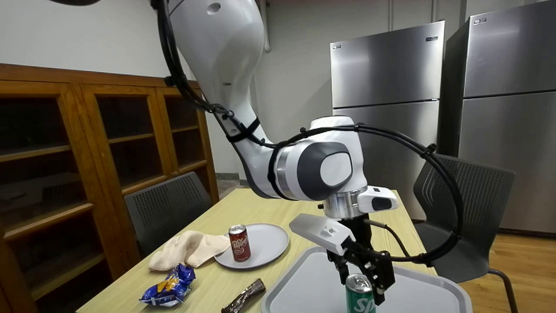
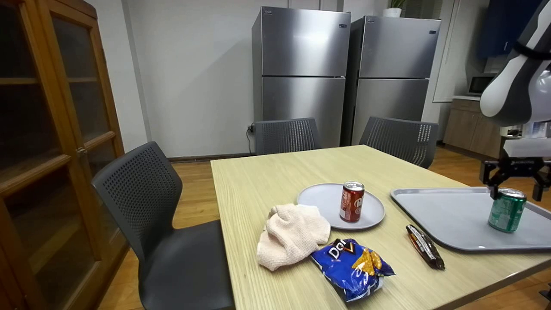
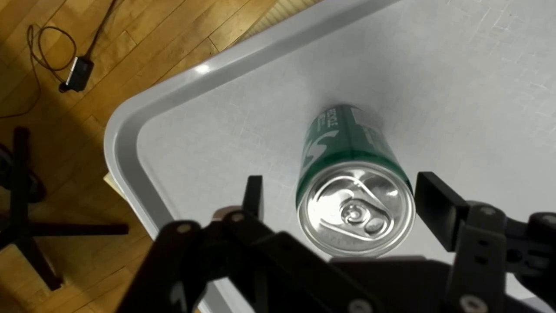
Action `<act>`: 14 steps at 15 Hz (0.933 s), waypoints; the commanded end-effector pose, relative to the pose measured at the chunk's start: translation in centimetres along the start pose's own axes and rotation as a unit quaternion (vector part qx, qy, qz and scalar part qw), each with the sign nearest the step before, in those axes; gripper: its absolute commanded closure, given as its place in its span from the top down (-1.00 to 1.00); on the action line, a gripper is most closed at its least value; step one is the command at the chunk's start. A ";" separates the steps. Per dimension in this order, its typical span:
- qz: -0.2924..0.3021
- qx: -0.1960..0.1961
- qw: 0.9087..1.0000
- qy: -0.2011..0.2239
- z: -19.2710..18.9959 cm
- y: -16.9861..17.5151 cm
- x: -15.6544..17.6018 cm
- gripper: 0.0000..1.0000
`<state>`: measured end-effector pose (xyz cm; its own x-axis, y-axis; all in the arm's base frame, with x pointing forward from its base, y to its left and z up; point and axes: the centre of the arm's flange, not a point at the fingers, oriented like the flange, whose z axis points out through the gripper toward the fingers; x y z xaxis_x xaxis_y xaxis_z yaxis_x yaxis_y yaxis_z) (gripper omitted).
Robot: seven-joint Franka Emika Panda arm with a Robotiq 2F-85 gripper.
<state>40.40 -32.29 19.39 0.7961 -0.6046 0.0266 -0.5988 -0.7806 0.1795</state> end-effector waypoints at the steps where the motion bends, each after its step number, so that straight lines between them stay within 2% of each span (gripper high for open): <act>1: 0.002 0.007 1.000 0.010 0.1 0.1 0.4 0.17; 3: -0.001 0.008 1.000 0.013 0.1 0.0 0.3 -0.20; 7: -0.004 0.010 1.000 0.016 -0.8 0.0 0.0 -0.22; 14: -0.059 0.028 0.997 0.049 -6.7 -1.6 -0.5 -0.22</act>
<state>41.56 -31.45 22.01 0.8308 -0.5510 0.0792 -0.5562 -0.8158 0.1586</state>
